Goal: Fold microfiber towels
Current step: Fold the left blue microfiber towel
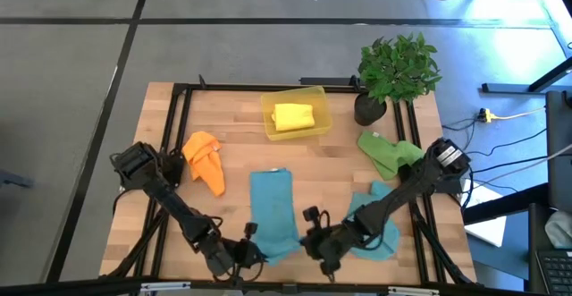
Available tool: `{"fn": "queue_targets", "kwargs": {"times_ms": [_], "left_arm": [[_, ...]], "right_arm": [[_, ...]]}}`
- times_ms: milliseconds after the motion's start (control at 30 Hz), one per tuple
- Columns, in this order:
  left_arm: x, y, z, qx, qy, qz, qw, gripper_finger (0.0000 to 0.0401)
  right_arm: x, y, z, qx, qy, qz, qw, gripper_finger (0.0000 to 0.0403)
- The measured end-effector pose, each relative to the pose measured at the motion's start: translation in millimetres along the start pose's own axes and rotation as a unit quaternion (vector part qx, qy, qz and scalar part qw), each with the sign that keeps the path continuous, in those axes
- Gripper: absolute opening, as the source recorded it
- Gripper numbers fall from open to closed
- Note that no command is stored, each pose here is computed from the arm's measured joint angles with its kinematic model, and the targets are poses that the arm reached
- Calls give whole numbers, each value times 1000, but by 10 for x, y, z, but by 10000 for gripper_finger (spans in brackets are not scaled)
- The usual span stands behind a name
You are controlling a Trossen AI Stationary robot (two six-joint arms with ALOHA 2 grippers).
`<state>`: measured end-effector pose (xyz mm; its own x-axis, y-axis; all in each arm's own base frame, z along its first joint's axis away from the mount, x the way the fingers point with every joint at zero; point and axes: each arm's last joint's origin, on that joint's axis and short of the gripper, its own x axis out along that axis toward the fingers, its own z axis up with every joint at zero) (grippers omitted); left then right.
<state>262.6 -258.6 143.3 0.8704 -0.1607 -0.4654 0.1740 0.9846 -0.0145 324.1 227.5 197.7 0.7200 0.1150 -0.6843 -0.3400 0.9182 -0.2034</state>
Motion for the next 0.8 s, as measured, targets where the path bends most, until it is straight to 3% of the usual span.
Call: {"fn": "queue_targets", "kwargs": {"times_ms": [267, 467, 800], "left_arm": [[-222, 116, 31, 13, 33, 102, 994, 0], [-268, 354, 38, 2, 75, 169, 983, 0], [-149, 763, 10, 0, 151, 219, 964, 0]], "right_arm": [[69, -304, -36, 20, 40, -30, 999, 2], [155, -607, -98, 46, 62, -59, 995, 2], [318, -1093, -364, 89, 75, -116, 986, 2]]}}
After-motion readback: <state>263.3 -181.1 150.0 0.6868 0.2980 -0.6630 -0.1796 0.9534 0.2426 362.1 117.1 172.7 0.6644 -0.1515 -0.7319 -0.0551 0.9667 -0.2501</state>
